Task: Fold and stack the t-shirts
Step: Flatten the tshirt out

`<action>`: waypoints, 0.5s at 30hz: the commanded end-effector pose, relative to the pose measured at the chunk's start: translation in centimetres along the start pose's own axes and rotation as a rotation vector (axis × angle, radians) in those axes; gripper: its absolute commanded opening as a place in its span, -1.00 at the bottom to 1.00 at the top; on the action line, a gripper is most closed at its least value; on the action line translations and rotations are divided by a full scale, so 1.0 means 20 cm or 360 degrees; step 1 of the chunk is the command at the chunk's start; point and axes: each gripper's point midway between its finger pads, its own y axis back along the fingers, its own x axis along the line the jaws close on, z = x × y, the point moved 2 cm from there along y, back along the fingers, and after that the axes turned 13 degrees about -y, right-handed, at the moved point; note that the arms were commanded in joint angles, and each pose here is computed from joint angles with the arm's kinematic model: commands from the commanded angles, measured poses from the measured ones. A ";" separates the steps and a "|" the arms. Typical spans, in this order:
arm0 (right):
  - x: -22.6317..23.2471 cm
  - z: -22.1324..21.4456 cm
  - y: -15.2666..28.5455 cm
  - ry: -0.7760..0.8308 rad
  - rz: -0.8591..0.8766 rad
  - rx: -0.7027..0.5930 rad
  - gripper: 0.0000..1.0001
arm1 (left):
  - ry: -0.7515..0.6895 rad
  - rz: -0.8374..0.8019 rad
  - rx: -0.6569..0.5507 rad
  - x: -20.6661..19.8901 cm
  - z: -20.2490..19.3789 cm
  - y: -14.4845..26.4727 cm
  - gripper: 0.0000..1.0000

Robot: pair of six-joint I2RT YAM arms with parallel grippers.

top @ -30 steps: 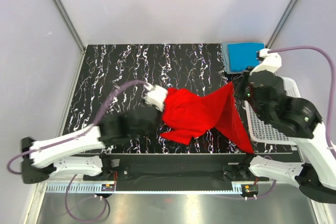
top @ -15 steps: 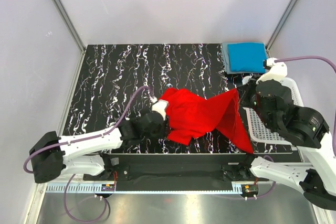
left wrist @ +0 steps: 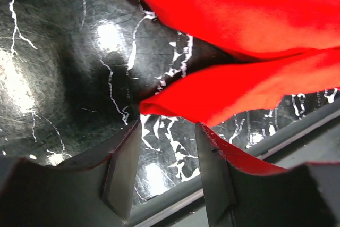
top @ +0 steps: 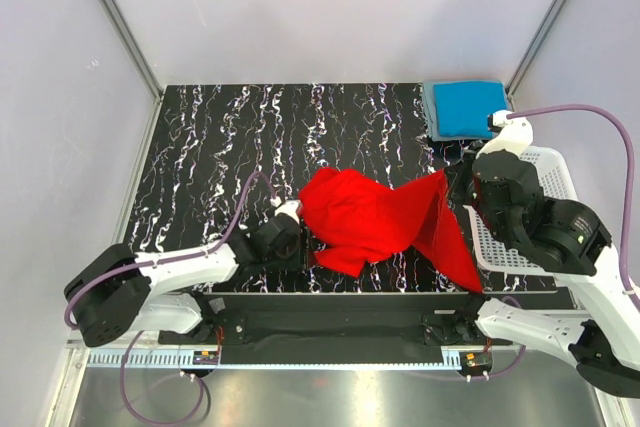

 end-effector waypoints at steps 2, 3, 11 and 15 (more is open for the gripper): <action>0.02 0.04 0.00 -0.0059 0.0021 -0.0062 -1.00 | 0.0001 -0.0081 -0.0092 -0.06 0.08 -0.02 0.02; 0.02 0.05 0.00 -0.0060 0.0019 -0.0063 -1.00 | -0.0004 -0.0078 -0.0093 -0.05 0.09 -0.02 0.01; 0.02 0.03 -0.01 -0.0052 0.0012 -0.0050 -1.00 | -0.0040 -0.0064 -0.0133 -0.08 0.16 0.01 0.01; 0.02 0.02 -0.02 -0.0039 0.0000 -0.0045 -1.00 | -0.0041 -0.0051 -0.0153 -0.08 0.19 0.05 0.00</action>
